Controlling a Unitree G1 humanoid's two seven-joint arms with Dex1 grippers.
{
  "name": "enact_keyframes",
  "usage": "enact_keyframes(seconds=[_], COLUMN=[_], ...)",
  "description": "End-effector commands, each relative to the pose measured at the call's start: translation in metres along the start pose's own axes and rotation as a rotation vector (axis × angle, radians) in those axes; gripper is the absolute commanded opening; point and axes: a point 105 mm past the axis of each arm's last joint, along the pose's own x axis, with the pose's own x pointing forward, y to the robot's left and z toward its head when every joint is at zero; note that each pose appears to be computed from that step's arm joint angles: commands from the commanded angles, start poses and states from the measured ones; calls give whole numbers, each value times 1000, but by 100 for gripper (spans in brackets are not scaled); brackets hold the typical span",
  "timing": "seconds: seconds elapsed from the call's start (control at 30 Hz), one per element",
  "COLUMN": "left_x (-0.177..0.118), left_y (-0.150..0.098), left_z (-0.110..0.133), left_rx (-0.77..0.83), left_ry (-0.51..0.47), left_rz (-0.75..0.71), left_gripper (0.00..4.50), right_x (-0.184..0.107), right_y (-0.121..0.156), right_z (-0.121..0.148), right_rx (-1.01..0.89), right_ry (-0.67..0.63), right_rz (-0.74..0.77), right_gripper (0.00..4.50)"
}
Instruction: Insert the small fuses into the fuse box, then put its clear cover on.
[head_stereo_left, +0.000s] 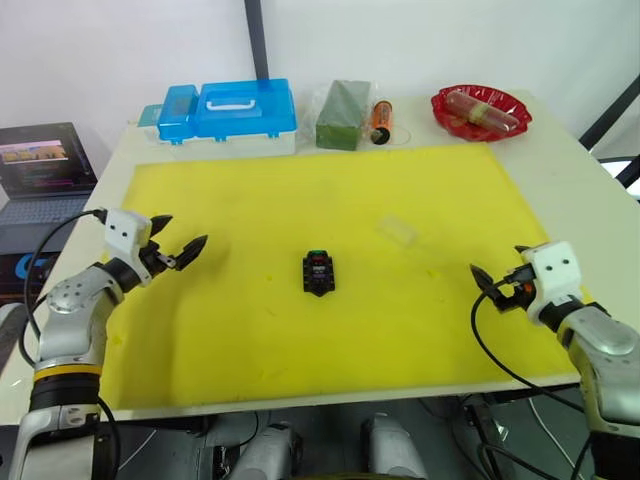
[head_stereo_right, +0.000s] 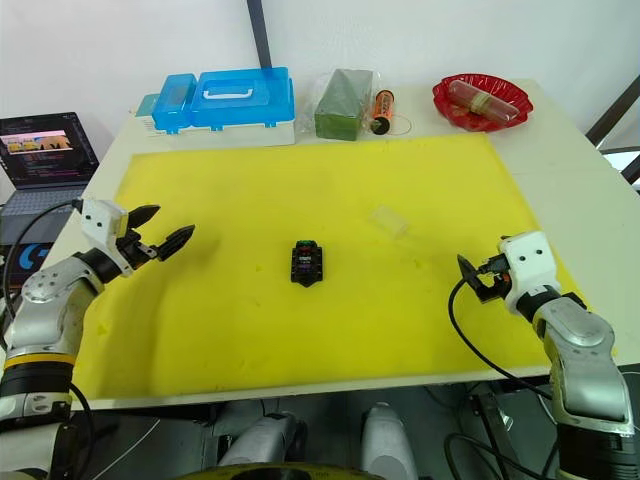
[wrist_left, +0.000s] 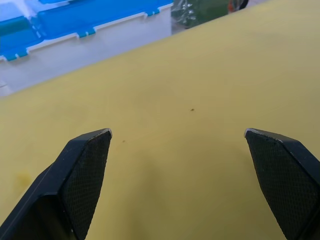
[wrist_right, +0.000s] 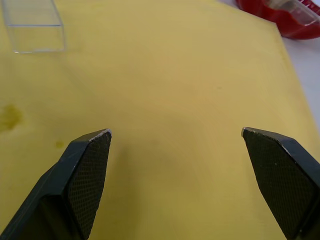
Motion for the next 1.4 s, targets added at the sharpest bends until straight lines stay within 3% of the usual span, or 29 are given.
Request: enact_keyframes(seconds=[0.03, 0.2, 0.53, 0.8, 1.4], left_x=[8, 18, 21, 22, 22], left_y=[-18, -59, -122, -134, -138], left_z=[42, 85, 110, 111, 110], left_rx=[37, 35, 159, 205, 206], left_ry=[-116, -180, -177, -192, -210], left_rz=[-135, -393, -742, -781, -781], left_gripper=[450, 450, 450, 450, 450], right_x=[-3, 8, 54, 87, 109], right_y=[-2, 26, 64, 62, 64], right_z=[37, 64, 84, 70, 56], right_rx=[-12, 8, -69, -47, 36], right_ry=[-130, -183, -158, -111, -73], right_rz=[68, 287, 501, 491, 503], right_gripper=[447, 447, 447, 447, 447])
